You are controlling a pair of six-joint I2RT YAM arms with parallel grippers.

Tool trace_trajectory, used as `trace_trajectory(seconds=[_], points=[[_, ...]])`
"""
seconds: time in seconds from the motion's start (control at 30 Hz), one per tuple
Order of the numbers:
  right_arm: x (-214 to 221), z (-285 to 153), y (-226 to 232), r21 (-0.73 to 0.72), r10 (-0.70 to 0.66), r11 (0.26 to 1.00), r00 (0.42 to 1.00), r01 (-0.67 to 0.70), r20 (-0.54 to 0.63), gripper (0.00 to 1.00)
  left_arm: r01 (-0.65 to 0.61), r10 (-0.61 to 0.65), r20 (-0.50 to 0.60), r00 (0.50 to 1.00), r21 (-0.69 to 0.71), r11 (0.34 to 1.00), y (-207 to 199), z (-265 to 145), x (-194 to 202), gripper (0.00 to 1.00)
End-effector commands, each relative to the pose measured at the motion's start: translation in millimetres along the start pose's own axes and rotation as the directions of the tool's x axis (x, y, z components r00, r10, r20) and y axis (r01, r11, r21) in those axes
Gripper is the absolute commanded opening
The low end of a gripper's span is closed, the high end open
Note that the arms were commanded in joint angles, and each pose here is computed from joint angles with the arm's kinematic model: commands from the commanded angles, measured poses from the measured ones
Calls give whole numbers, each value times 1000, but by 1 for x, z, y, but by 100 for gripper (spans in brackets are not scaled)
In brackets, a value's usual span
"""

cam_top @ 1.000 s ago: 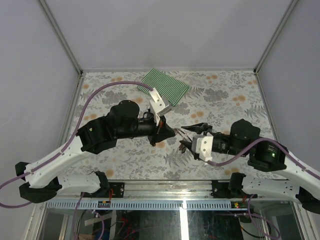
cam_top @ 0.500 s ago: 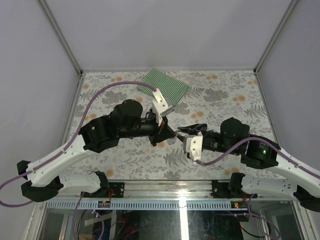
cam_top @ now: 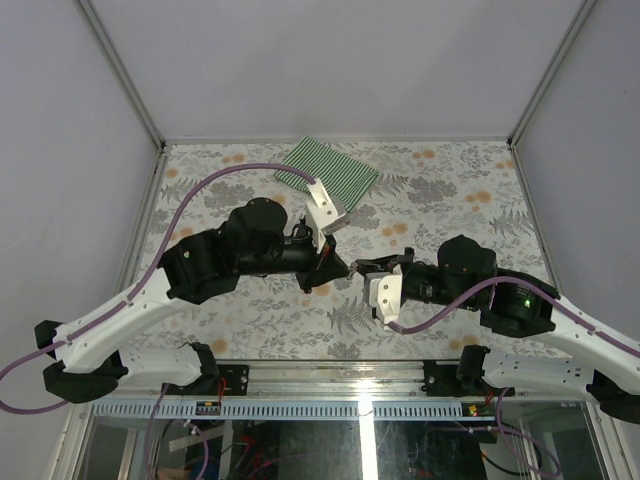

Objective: Put the keys on the keyring

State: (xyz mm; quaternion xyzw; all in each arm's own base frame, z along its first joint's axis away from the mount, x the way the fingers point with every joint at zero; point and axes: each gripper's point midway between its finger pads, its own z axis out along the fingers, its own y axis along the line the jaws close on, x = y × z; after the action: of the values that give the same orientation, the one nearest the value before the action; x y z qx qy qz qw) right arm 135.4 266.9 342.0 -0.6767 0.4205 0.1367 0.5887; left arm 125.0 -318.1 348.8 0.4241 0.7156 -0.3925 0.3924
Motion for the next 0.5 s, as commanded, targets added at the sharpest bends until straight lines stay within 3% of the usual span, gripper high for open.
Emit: trace_trajectory(seconds=[0.0, 0.23, 0.47], points=[[-19, -6, -16, 59, -8, 998, 998, 4, 66, 4, -32, 30, 77, 997, 30, 999, -8, -7, -25, 5], [-22, -11, -19, 83, 22, 996, 996, -30, 90, 2, -44, 37, 172, 984, 33, 998, -15, -25, -46, 33], [-32, -21, -39, 218, 42, 973, 985, -79, 169, 2, 39, -23, 362, 932, -37, 999, -5, -47, -66, 46]])
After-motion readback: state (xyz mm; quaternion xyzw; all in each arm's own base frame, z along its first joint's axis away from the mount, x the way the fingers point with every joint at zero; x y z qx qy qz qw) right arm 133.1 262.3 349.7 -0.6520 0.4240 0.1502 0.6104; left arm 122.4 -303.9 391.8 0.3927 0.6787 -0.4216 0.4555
